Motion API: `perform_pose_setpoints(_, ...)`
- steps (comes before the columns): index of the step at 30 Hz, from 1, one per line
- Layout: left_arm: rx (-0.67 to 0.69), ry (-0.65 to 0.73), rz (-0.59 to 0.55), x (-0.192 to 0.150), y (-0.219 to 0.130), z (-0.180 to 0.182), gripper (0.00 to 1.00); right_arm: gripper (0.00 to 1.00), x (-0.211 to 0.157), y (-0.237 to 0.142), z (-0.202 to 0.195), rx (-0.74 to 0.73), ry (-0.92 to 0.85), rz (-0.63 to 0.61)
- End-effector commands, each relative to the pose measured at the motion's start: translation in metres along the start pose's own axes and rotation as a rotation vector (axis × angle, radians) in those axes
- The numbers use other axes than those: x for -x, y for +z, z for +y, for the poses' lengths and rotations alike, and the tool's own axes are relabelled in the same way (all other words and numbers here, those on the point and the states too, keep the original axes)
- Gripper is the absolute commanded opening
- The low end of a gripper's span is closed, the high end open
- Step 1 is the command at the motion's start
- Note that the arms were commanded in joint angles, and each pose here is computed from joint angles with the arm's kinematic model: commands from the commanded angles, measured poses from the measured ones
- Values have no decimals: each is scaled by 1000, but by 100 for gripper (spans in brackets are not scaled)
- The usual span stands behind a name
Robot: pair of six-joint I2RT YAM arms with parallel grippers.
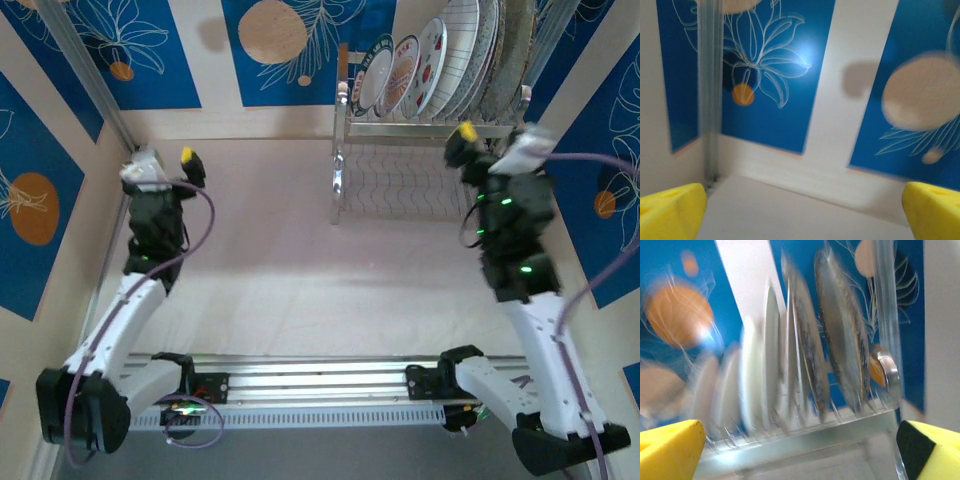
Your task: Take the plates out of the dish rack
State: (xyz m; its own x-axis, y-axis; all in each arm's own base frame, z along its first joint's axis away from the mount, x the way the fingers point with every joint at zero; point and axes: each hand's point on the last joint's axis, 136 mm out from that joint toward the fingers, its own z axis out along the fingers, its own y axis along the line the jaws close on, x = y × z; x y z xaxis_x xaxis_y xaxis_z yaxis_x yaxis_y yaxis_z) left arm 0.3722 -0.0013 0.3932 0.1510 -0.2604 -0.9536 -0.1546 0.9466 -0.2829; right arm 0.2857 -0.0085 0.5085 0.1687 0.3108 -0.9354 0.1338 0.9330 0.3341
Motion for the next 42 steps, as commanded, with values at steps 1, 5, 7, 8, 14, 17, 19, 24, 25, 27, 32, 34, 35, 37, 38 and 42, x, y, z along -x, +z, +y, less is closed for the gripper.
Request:
perform_pose_setpoints(1, -13, -363, 208, -3, -21, -8, 100, 99, -54, -36, -49, -227, 329, 323)
perform_pose_setpoints(5, -180, -539, 322, 2, -15, -46, 100, 99, -32, -27, -21, -26, 364, 330)
perform_pose_setpoints(7, -219, -530, 439, 1, -16, -64, 100, 99, -19, -21, -28, -93, 266, 344)
perform_pose_setpoints(8, -253, -532, 468, 3, -17, -73, 100, 99, -15, -18, -34, -132, 217, 350)
perform_pose_setpoints(14, -410, -480, 546, 4, -42, -118, 100, 99, 20, 19, -36, -132, 20, 258)
perform_pose_setpoints(17, -480, -394, 581, 3, -56, -142, 100, 96, 25, 45, -33, -89, -41, 240)
perform_pose_setpoints(19, -523, -347, 602, 2, -65, -155, 100, 89, 25, 61, -28, -37, -90, 229)
perform_pose_setpoints(24, -629, -286, 612, 5, -81, -179, 100, 77, 7, 93, -21, 106, -186, 241)
perform_pose_setpoints(25, -655, -281, 612, 6, -84, -183, 100, 76, 2, 96, -21, 128, -193, 249)
perform_pose_setpoints(27, -689, -266, 606, 8, -89, -189, 100, 72, -8, 105, -25, 152, -216, 253)
perform_pose_setpoints(32, -755, -236, 576, 21, -95, -200, 100, 71, -15, 117, -34, 185, -263, 218)
perform_pose_setpoints(34, -768, -233, 568, 23, -95, -203, 100, 71, -19, 121, -35, 204, -293, 203)
perform_pose_setpoints(35, -771, -234, 563, 24, -95, -203, 100, 70, -21, 123, -36, 207, -304, 197)
perform_pose_setpoints(37, -777, -240, 555, 26, -95, -205, 100, 70, -25, 129, -40, 201, -305, 200)
perform_pose_setpoints(38, -782, -245, 553, 27, -94, -206, 100, 70, -27, 132, -41, 210, -305, 202)
perform_pose_setpoints(42, -840, -255, 496, 45, -98, -214, 100, 69, -31, 142, -45, 212, -313, 192)
